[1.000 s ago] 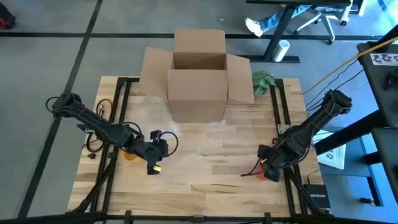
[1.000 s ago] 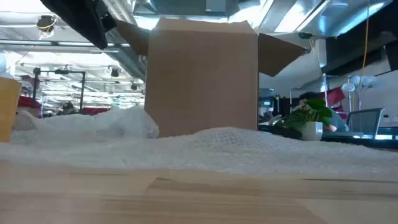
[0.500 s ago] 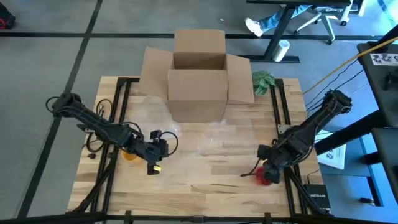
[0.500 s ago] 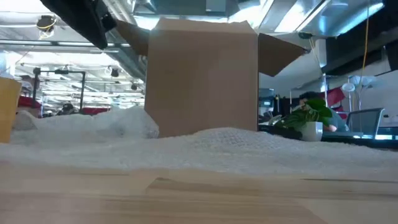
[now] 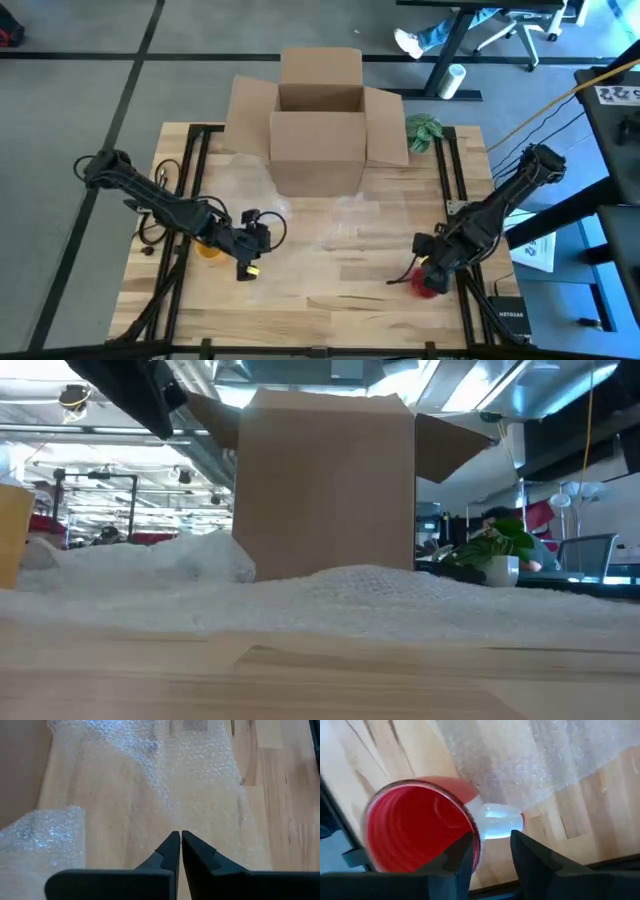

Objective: Wrap mug
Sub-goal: Wrap the red mug with the bubble wrap

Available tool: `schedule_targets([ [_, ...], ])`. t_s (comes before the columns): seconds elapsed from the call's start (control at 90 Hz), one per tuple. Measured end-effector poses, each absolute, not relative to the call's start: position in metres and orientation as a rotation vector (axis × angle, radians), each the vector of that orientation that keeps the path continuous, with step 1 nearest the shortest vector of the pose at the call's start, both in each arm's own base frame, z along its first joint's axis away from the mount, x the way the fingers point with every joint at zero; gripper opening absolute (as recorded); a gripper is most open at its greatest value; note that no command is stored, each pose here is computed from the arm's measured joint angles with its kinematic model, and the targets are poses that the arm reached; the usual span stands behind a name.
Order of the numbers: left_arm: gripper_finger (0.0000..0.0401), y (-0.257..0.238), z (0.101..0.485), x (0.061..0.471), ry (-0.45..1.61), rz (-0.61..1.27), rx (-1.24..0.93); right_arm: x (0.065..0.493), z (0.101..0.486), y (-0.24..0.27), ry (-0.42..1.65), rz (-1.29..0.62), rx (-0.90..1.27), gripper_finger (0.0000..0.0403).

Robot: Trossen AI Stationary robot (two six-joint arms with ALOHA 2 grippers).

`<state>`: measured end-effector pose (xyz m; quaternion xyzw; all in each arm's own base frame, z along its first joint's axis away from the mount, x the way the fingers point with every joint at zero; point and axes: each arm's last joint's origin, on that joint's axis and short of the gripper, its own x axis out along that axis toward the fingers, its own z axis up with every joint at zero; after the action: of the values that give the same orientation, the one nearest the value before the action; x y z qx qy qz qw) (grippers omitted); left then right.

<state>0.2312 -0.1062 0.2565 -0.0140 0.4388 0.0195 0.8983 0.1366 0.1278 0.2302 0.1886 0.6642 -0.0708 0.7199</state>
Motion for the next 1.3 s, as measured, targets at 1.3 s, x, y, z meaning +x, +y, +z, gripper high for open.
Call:
schedule_targets([
  [1.3,0.0000,-0.106,0.257,0.231,0.909,0.027,-0.002,0.154,0.244,0.131,1.295,-0.111,0.473,0.0000],
])
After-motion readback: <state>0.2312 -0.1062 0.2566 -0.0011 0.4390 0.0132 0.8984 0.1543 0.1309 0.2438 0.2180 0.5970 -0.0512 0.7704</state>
